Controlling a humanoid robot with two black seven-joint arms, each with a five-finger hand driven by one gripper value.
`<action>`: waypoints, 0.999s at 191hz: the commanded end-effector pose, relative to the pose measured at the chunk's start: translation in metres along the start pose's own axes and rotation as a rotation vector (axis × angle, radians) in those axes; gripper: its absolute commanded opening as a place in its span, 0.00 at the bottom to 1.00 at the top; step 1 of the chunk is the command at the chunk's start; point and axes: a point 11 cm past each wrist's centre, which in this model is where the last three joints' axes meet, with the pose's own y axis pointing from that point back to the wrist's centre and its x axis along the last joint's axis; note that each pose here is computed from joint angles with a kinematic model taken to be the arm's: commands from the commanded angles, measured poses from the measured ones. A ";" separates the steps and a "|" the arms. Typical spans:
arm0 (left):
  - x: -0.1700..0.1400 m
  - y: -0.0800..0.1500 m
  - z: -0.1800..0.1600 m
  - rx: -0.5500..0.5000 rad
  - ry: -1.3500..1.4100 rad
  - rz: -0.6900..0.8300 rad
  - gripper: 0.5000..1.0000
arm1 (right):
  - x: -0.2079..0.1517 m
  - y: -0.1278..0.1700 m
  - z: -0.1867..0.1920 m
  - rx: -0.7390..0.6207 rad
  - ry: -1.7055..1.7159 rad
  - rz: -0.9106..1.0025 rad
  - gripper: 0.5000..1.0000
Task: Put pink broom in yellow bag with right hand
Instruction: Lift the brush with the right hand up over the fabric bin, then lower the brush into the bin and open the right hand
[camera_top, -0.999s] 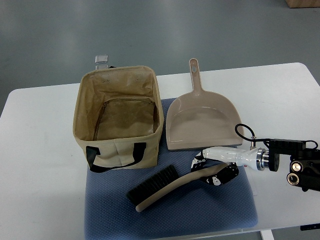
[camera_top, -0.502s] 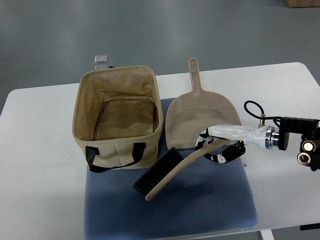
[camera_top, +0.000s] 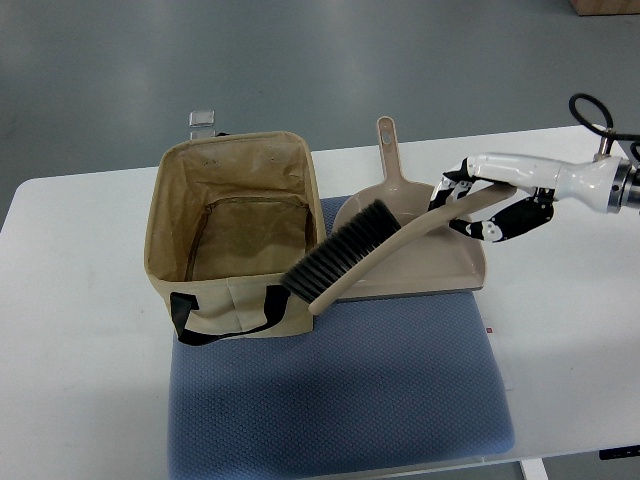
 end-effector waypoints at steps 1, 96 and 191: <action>-0.004 0.000 0.000 0.000 -0.004 -0.011 1.00 | 0.032 -0.001 -0.019 0.041 0.002 0.053 0.00; -0.008 0.001 0.004 -0.007 -0.006 -0.021 1.00 | 0.067 -0.129 -0.055 0.045 0.087 0.007 0.00; -0.025 0.003 0.012 -0.018 -0.016 -0.069 1.00 | 0.019 -0.214 -0.036 -0.088 0.314 -0.143 0.00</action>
